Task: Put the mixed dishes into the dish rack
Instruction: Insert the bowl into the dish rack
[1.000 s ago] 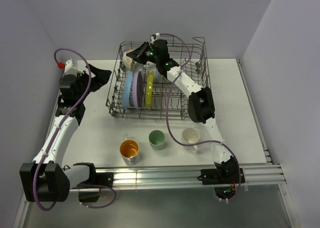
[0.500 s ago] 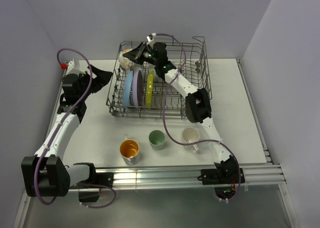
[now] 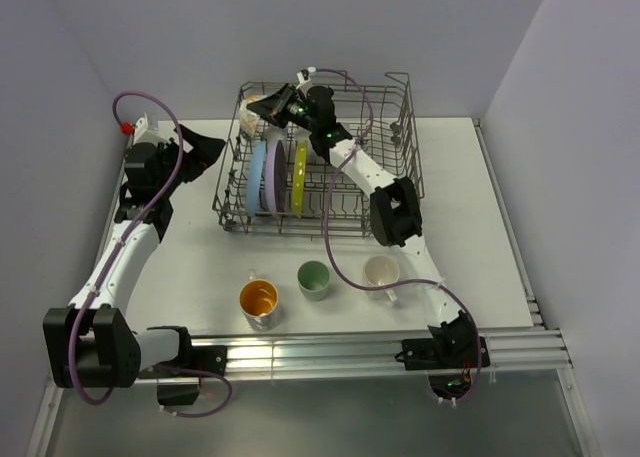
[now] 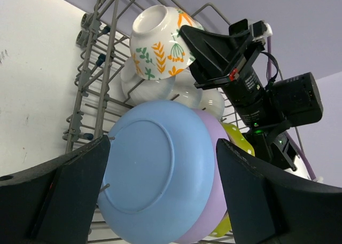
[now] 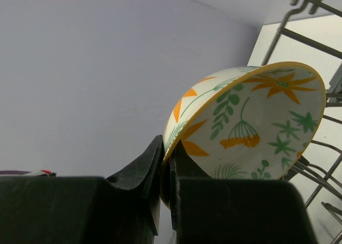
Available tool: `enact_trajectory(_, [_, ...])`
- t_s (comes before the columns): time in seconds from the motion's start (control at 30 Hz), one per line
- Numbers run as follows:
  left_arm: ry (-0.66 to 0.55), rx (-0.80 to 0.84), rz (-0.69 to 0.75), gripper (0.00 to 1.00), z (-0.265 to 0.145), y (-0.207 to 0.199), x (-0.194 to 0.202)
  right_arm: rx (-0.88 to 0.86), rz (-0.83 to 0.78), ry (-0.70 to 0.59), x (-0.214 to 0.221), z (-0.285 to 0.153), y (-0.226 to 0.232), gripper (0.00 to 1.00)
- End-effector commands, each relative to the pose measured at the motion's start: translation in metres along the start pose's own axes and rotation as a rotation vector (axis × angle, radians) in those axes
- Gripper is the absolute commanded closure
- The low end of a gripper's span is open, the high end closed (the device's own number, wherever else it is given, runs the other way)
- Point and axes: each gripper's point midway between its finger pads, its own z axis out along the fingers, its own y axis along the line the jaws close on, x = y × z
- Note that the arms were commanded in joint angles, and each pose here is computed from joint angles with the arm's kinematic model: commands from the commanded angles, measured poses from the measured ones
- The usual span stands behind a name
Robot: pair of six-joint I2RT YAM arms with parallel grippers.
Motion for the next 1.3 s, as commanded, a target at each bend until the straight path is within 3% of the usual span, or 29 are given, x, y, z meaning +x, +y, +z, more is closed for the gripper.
enact_trajectory(0.0, [-0.039, 0.039, -0.003, 0.12, 0.000, -0.017, -0.019, -0.074, -0.004, -0.055, -0.018, 0.000, 0.018, 1.00])
enact_trajectory(0.6, [-0.051, 0.036, -0.019, 0.13, -0.007, -0.024, -0.026, 0.112, 0.130, -0.069, -0.014, -0.003, -0.058, 1.00])
enact_trajectory(0.7, [-0.054, 0.037, -0.021, 0.13, -0.008, -0.025, -0.026, 0.128, 0.139, -0.070, -0.013, -0.003, -0.063, 0.91])
enact_trajectory(0.73, [-0.059, 0.041, -0.026, 0.13, -0.008, -0.026, -0.027, 0.133, 0.142, -0.068, -0.013, -0.003, -0.063, 0.79])
enact_trajectory(0.8, [-0.058, 0.040, -0.031, 0.13, -0.009, -0.025, -0.026, 0.147, 0.145, -0.071, -0.014, -0.005, -0.068, 0.71])
enact_trajectory(1.27, [-0.080, 0.045, -0.048, 0.13, -0.017, -0.029, -0.029, 0.165, 0.128, -0.065, -0.014, -0.008, -0.071, 0.53])
